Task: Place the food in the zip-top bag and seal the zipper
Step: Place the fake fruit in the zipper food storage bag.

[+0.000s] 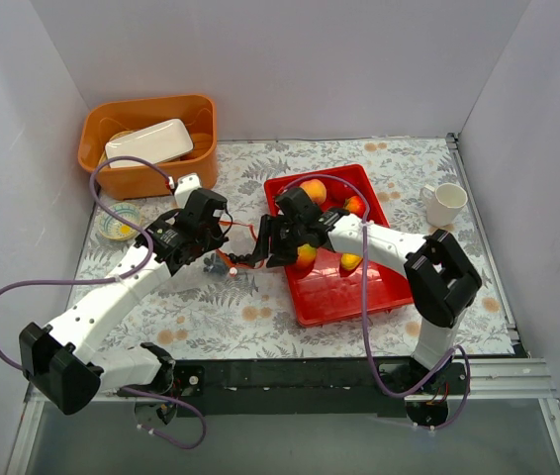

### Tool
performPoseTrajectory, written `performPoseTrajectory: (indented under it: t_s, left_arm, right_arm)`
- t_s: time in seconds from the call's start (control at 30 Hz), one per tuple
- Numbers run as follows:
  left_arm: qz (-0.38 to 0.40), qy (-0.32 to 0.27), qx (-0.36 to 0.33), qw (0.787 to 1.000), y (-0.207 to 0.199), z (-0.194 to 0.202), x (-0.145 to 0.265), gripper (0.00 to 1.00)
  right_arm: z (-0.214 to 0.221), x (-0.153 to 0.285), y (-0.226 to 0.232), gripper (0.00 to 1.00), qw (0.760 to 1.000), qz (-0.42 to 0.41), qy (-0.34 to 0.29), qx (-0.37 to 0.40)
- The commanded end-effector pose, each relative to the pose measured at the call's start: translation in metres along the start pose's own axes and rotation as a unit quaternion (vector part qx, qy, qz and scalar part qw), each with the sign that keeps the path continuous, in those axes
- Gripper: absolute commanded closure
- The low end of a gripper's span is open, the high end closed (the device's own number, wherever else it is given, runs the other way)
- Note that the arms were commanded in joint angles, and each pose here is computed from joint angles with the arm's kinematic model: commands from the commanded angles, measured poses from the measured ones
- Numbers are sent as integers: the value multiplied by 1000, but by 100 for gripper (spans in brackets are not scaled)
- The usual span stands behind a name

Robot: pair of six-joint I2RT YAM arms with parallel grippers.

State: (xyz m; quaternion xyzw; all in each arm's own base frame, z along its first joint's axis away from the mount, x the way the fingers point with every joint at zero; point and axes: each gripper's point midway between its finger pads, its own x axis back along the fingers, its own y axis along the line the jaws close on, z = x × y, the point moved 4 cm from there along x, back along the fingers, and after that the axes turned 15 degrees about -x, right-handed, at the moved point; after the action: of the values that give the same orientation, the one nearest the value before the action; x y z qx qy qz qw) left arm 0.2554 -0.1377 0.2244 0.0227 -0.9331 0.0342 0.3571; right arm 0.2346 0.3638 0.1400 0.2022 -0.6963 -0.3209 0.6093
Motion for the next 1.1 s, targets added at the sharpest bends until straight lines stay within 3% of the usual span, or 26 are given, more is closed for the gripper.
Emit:
performPoseTrajectory:
  t_s: [0.0,0.63,0.77,0.9,1.07]
  left_arm:
    - [-13,-44,31,998,12,-23,18,100]
    - [-10,-60,46,997,24,-30,23,100]
    - [-7,-61,47,997,24,-31,25,100]
    - [-10,-59,46,997,27,-28,24,100]
    - [-8,-53,43,998,26,-25,20,100]
  right_arm:
    - [-8,1,20,40,1000,-15,-16,6]
    - [-7,-29,21,43,999,-52,1,-15]
    - [-8,-32,25,63,998,-60,3,-14]
    - [-9,-24,30,97,998,-63,-13,-4]
    - [-14,-8,40,99,996,-71,-42,25]
